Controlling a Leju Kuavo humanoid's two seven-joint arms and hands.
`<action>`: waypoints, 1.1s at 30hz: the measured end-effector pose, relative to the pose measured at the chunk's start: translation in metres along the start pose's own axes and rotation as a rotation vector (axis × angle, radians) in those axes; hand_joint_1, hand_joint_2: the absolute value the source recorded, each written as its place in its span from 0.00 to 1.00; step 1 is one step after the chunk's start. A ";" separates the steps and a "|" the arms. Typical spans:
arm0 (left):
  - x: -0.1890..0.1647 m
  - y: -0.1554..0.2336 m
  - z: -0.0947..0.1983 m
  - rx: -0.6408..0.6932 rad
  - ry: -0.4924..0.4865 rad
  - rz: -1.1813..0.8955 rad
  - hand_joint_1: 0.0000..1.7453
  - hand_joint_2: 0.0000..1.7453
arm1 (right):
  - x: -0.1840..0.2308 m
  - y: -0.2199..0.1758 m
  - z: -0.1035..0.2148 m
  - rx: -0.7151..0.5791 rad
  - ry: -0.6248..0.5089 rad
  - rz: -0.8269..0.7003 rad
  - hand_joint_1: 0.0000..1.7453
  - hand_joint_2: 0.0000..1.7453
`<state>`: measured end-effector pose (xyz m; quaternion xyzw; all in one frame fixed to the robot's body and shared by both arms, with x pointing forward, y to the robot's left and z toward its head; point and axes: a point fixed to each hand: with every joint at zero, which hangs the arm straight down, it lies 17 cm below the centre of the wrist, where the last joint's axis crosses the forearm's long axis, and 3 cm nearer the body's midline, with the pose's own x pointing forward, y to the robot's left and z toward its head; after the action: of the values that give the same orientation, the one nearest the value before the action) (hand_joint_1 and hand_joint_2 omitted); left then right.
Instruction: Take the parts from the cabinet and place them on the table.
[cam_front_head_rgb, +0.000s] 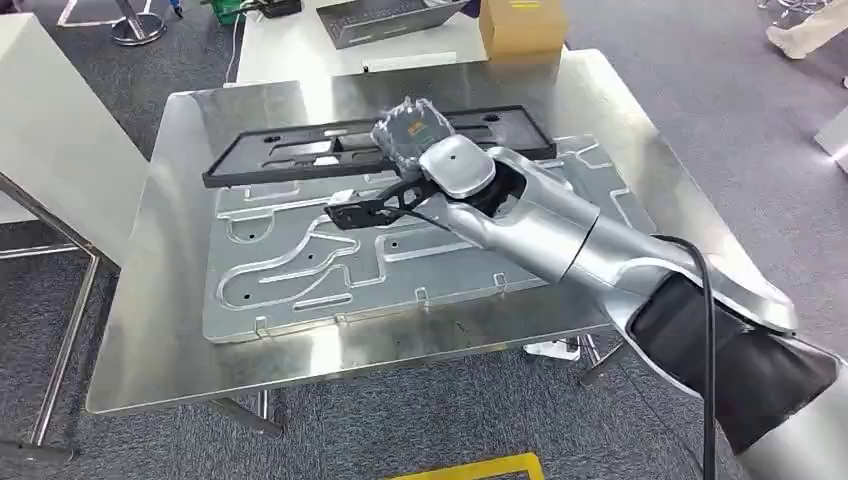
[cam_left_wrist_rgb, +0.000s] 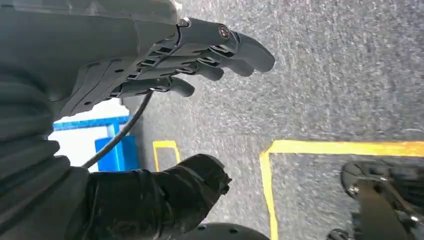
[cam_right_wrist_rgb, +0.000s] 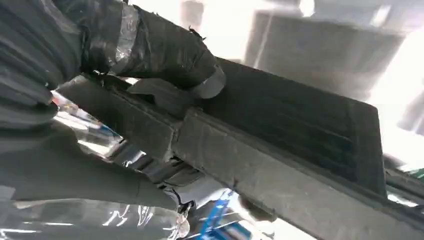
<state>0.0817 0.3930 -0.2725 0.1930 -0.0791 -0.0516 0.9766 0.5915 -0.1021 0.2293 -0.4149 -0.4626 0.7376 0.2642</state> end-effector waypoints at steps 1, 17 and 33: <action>0.000 -0.001 0.000 -0.001 0.001 0.002 0.00 1.00 | 0.003 0.004 0.000 0.006 -0.003 -0.004 1.00 1.00; -0.002 -0.004 0.001 -0.006 0.017 0.040 0.00 1.00 | 0.010 0.020 0.001 0.014 -0.015 -0.032 1.00 1.00; 0.002 -0.004 0.001 -0.011 0.004 0.046 0.00 1.00 | 0.011 0.027 0.003 0.021 -0.016 -0.044 1.00 1.00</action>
<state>0.0831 0.3891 -0.2729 0.1861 -0.0814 -0.0294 0.9787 0.5833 -0.1060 0.2015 -0.3959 -0.4660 0.7397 0.2809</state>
